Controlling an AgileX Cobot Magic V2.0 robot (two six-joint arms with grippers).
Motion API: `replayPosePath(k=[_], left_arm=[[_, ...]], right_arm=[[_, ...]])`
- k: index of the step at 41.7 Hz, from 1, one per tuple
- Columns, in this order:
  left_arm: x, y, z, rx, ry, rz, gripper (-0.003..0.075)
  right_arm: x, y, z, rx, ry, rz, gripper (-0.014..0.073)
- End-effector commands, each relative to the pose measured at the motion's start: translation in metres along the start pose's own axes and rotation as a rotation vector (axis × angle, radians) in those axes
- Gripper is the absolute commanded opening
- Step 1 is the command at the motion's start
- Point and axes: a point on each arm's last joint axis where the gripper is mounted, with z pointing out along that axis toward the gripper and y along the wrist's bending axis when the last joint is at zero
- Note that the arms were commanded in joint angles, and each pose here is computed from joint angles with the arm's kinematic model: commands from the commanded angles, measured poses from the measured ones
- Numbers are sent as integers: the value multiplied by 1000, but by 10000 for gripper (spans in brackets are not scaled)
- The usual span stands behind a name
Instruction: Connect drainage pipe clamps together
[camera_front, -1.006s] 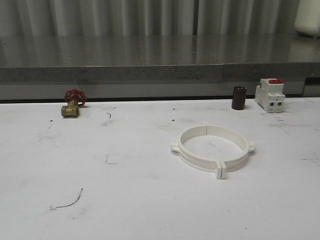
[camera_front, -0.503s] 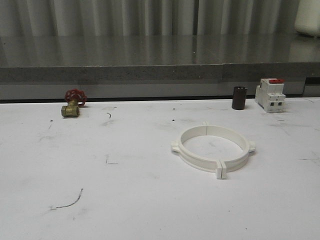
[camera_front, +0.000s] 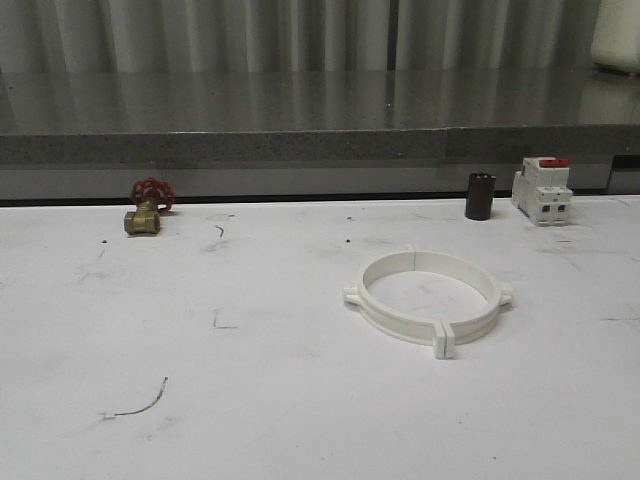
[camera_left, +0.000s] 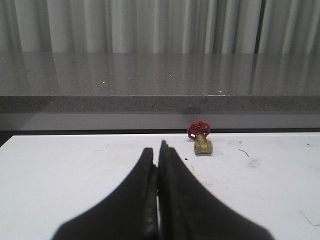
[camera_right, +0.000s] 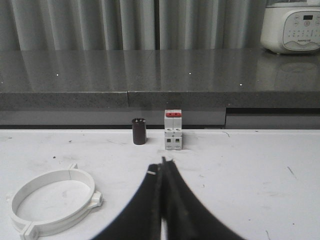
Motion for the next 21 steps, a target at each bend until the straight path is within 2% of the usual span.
replayPosePath(k=[1, 21], left_arm=[[0, 0, 0, 2, -68, -3, -20], [0, 0, 0, 2, -68, -3, -20]], right_arm=[[-9, 0, -2, 3, -96, 4, -69], [-3, 0, -1, 3, -24, -3, -69]])
